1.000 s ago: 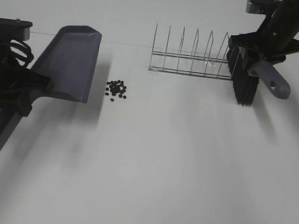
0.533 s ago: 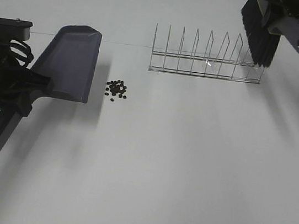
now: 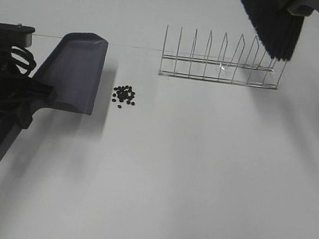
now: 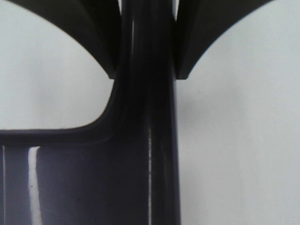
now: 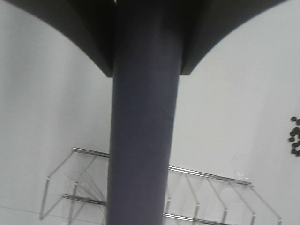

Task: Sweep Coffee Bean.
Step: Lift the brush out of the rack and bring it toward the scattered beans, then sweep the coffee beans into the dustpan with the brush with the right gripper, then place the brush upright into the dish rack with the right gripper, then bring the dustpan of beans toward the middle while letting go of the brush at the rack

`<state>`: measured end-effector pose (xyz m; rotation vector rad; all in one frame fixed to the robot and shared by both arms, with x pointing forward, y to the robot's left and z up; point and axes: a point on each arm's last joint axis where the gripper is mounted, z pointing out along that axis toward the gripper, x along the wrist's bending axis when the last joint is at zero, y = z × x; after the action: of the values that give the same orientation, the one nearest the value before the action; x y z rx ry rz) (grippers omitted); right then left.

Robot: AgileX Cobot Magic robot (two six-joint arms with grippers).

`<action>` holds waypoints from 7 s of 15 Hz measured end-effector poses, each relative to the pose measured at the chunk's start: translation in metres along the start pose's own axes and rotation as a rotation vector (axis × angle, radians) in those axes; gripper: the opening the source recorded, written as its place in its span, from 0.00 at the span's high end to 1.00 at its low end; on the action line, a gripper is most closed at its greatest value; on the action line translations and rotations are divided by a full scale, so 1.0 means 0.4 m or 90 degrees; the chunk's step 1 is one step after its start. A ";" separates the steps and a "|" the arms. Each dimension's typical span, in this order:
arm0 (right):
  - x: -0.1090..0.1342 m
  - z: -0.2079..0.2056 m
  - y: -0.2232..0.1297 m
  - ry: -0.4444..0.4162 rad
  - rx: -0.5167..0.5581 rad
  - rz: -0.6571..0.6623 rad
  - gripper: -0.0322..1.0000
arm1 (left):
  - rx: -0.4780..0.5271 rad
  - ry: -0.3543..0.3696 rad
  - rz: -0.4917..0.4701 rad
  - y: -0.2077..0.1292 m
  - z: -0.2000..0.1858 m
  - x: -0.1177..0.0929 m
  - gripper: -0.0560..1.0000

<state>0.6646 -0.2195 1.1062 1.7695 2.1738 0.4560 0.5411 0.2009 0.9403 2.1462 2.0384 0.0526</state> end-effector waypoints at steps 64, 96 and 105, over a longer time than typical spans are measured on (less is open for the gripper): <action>-0.040 0.268 -0.180 -0.109 0.141 0.036 0.62 | 0.092 0.068 0.007 -0.018 0.167 -0.028 0.70; -0.101 0.428 -0.031 -0.140 0.152 0.069 0.24 | 0.047 0.012 0.008 -0.005 0.131 -0.094 0.70; -0.102 0.301 -0.005 -0.135 0.117 0.083 0.24 | 0.033 -0.004 0.023 -0.001 0.123 -0.100 0.31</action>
<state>0.7218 -0.2530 0.9977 1.9639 2.0166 0.0906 0.5458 0.1559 0.8959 2.2109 2.0190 -0.0019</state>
